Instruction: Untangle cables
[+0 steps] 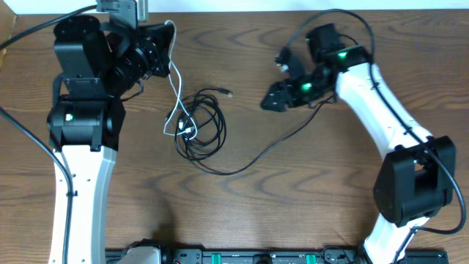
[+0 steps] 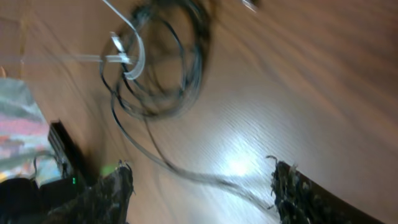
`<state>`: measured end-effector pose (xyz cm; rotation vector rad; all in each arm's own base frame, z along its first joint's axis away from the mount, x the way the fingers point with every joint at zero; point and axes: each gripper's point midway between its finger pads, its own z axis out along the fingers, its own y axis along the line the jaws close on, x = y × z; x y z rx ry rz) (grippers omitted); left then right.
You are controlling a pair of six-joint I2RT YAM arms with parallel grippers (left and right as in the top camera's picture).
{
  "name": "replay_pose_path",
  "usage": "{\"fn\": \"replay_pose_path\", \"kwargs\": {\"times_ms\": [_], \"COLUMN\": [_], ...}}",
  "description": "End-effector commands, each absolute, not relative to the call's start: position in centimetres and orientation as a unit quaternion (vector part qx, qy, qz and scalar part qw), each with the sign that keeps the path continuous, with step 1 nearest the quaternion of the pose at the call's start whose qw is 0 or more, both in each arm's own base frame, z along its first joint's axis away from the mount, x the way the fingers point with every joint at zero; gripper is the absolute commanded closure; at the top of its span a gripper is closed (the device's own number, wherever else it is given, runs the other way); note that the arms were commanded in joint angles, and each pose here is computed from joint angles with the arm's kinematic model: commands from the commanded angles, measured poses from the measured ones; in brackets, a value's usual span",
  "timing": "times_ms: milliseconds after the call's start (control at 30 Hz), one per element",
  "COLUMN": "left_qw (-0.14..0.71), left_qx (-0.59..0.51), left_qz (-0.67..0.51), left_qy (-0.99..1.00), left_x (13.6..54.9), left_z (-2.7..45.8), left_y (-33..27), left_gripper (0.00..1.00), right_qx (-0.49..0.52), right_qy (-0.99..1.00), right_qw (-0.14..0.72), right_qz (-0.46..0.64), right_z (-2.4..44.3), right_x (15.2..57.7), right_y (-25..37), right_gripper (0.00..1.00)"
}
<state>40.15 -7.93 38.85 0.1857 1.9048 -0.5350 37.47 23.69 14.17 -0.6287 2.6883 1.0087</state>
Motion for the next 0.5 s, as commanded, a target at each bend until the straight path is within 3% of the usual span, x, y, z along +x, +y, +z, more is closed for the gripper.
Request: {"fn": "replay_pose_path", "kwargs": {"times_ms": [0, 200, 467], "left_qw": [0.578, 0.582, 0.596], "left_qx": [0.046, -0.033, -0.073], "left_qz": [-0.186, -0.134, -0.132], "left_qy": [0.793, 0.802, 0.789], "left_x": [39.4, 38.7, 37.5], "left_z": [41.1, 41.1, 42.4], "left_y": [-6.2, -3.3, -2.3], "left_gripper": [0.93, 0.93, 0.93], "right_qx": [-0.198, -0.154, -0.209], "right_qy": [0.904, 0.917, 0.908], "right_qw": [0.096, 0.126, 0.122], "right_qz": [0.366, 0.345, 0.341], "right_z": [14.4, 12.1, 8.9], "right_x": [36.2, 36.1, 32.6], "right_y": [28.1, 33.2, 39.1], "right_gripper": [0.31, 0.33, 0.29]}}
